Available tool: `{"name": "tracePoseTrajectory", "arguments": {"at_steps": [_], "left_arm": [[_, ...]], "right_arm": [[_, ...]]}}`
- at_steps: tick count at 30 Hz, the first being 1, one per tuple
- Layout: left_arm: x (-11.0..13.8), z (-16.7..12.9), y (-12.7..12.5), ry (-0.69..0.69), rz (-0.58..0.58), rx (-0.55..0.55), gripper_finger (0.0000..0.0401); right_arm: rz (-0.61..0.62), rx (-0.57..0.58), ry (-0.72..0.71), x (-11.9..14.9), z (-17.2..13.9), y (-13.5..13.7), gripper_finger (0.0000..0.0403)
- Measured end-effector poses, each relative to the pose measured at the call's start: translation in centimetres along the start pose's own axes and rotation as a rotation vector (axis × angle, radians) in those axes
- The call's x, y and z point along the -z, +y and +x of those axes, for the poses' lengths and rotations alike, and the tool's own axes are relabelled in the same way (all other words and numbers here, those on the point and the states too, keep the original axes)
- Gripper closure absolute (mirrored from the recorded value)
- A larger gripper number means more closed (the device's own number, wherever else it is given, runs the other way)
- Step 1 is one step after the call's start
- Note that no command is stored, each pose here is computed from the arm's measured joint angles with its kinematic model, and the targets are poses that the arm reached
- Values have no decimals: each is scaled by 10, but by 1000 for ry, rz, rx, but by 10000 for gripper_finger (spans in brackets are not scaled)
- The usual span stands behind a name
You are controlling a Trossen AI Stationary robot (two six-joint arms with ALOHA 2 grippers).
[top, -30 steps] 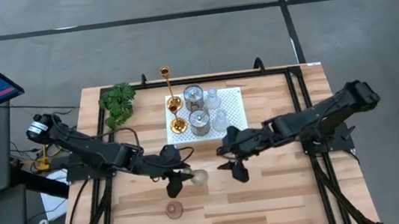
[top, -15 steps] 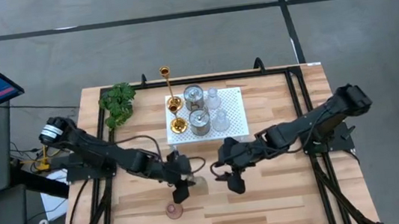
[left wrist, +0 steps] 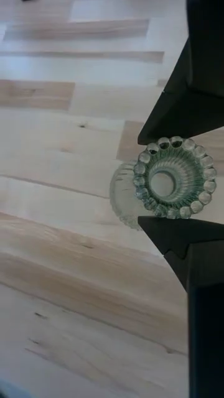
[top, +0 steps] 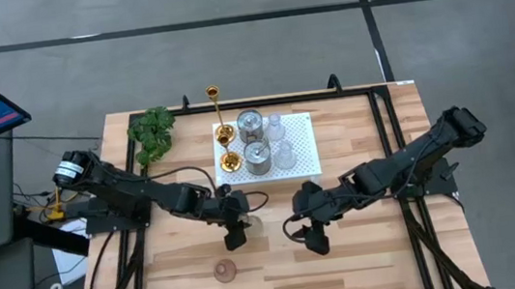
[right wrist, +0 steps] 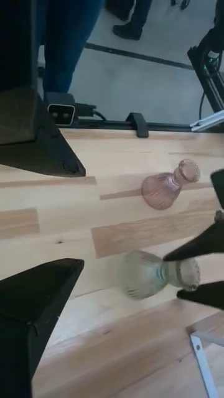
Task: Pick & Place candle stick holders
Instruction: Put the green glass candle holder on the shelf
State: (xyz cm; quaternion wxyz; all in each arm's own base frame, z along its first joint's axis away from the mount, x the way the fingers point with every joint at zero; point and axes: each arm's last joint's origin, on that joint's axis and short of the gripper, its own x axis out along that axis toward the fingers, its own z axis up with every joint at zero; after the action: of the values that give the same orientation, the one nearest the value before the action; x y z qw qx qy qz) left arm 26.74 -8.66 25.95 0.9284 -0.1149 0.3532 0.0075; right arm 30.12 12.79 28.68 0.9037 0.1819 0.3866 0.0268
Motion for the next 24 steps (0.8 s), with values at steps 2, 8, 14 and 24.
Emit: {"name": "tracePoseTrajectory", "arguments": {"at_steps": [2, 8, 14, 24], "left_arm": [[1, 3, -1, 16, 3, 5, 228], [5, 18, -3, 66, 16, -5, 228], [2, 20, -5, 67, 41, -22, 227], [3, 21, -4, 74, 62, -41, 191]], "right_arm": [[3, 7, 2, -1, 0, -2, 187], [2, 15, 12, 0, 0, -3, 187], [-4, 12, 14, 2, 0, -1, 187], [2, 14, 17, 2, 0, -1, 187]]}}
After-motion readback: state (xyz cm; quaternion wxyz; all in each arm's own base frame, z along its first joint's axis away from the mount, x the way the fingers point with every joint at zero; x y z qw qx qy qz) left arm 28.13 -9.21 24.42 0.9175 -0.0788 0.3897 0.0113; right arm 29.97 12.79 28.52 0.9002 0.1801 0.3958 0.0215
